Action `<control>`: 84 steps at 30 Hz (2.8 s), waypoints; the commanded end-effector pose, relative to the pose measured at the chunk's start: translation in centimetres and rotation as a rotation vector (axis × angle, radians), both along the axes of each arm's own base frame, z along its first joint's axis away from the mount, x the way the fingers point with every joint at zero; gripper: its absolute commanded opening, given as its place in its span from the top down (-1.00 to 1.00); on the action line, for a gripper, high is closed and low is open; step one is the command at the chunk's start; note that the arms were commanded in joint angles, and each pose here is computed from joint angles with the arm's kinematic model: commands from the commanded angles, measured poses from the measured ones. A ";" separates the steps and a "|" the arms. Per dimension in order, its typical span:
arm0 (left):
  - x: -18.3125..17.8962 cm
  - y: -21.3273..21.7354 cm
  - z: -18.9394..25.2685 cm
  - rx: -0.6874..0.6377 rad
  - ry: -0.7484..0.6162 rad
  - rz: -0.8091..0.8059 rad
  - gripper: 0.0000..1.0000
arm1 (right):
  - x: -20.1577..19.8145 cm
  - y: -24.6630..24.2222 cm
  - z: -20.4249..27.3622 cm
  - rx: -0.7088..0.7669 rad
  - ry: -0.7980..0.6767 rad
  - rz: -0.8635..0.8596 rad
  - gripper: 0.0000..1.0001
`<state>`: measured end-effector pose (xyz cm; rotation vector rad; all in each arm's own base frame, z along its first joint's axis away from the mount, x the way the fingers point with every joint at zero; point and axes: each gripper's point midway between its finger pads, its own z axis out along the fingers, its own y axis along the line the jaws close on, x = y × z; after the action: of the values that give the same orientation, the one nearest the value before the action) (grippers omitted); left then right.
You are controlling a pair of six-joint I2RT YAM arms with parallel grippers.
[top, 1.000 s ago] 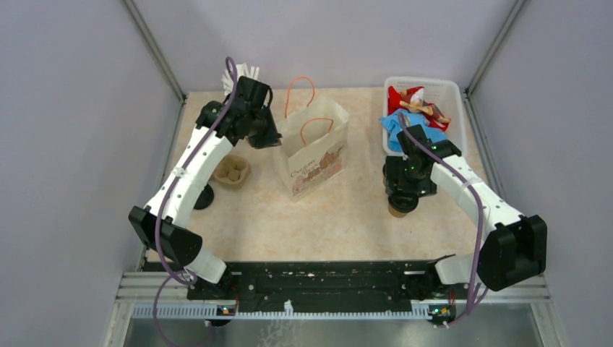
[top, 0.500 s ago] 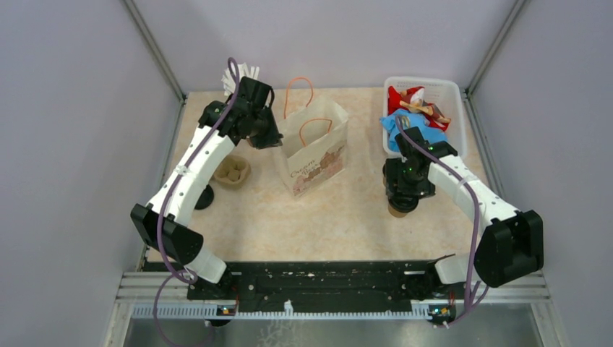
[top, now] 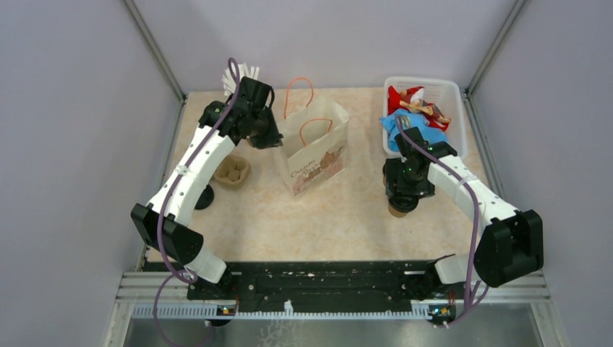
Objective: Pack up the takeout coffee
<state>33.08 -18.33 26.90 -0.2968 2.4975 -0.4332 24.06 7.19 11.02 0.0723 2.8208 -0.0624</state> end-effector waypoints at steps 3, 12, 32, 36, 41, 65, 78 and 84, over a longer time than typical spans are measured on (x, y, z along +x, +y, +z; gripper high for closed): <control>0.7 -0.3 0.3 -0.014 -0.029 -0.008 0.57 | 0.2 -0.7 -0.7 -0.035 -0.006 -0.006 -0.61; 0.0 0.7 0.5 0.019 -0.041 0.000 -0.34 | 1.0 0.2 3.5 0.029 -0.109 0.049 -0.36; 1.3 1.3 0.8 0.096 -0.067 0.011 0.61 | 0.1 3.5 17.8 0.243 -0.536 0.362 -0.26; 2.2 1.5 2.2 0.134 -0.170 -0.061 0.90 | -0.9 6.0 21.4 0.346 -0.632 0.491 -0.22; 2.4 2.3 5.1 0.175 -0.367 -0.131 1.00 | -1.6 9.9 25.1 0.418 -0.706 0.635 -0.21; -0.8 2.4 5.0 0.098 -0.777 -0.262 1.00 | -8.2 21.8 27.8 0.190 -0.724 1.167 -0.19; -0.6 1.8 5.2 0.081 -0.739 -0.272 1.00 | -8.5 22.7 26.4 0.100 -0.728 1.204 -0.18; -0.7 1.9 4.9 0.093 -0.743 -0.282 1.00 | -4.9 26.5 26.0 -0.070 -0.859 1.264 -0.19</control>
<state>32.04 -15.96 29.00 0.2125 1.9051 -0.4116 16.36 30.47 35.83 -1.3131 1.7468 0.2429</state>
